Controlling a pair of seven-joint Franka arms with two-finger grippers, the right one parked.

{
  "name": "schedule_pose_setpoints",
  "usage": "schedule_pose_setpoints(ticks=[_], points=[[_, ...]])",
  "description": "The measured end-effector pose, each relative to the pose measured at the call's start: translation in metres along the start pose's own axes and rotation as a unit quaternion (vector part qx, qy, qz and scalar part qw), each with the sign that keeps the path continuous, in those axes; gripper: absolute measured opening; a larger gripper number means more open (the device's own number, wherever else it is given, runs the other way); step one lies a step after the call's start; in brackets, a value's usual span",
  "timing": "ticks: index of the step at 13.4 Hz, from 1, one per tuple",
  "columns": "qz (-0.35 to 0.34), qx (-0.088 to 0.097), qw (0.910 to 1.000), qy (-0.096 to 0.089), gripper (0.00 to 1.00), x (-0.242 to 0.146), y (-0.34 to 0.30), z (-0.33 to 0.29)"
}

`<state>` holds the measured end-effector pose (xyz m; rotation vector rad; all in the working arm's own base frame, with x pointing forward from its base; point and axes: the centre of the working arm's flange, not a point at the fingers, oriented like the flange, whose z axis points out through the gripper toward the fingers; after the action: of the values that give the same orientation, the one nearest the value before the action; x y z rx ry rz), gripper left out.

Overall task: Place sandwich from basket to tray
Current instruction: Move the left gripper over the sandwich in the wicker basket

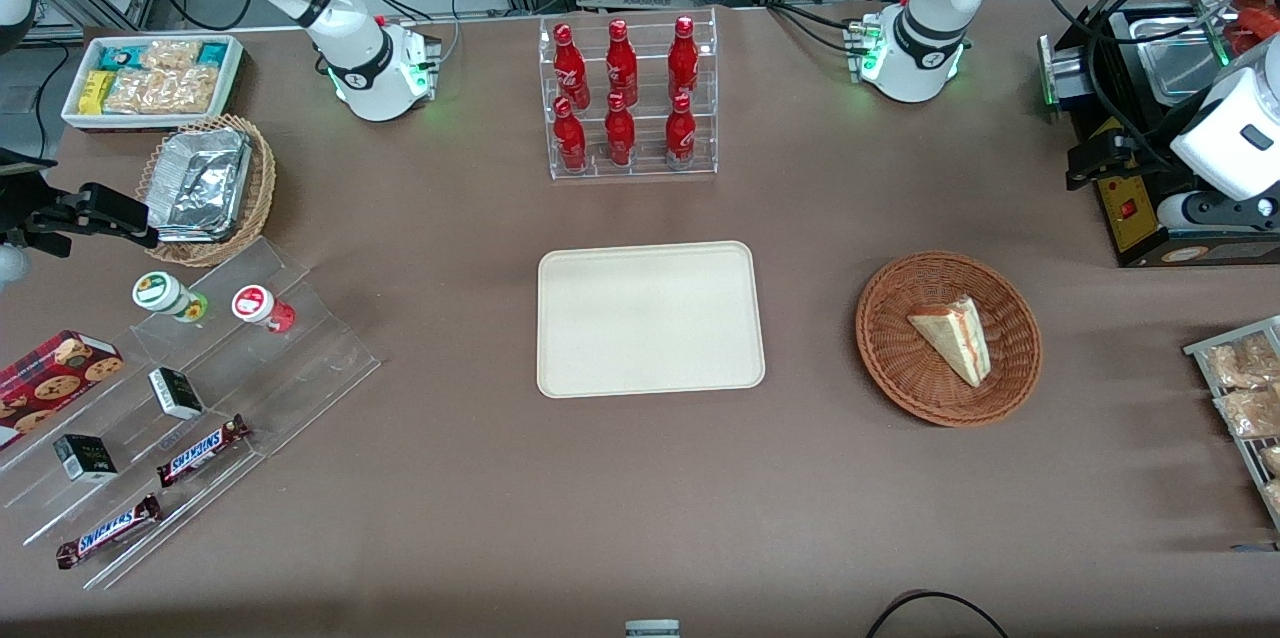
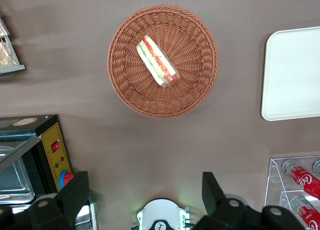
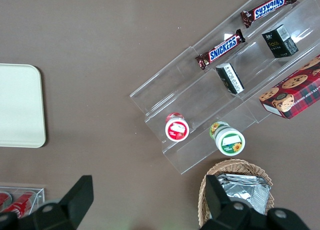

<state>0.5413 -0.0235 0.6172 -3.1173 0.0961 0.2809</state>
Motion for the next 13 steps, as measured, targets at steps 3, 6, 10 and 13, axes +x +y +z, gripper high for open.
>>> schedule_pose_setpoints(ticks=[3, 6, 10, 13], points=[[0.0, 0.0, 1.0, 0.005, 1.0, 0.002, 0.0, 0.0], [0.004, 0.0, 1.0, -0.001, 1.0, 0.012, 0.004, 0.011], [0.012, 0.001, 0.9999, 0.005, 1.0, 0.042, 0.012, 0.055], [0.018, 0.002, 0.9998, 0.002, 1.0, 0.062, 0.019, 0.094]])
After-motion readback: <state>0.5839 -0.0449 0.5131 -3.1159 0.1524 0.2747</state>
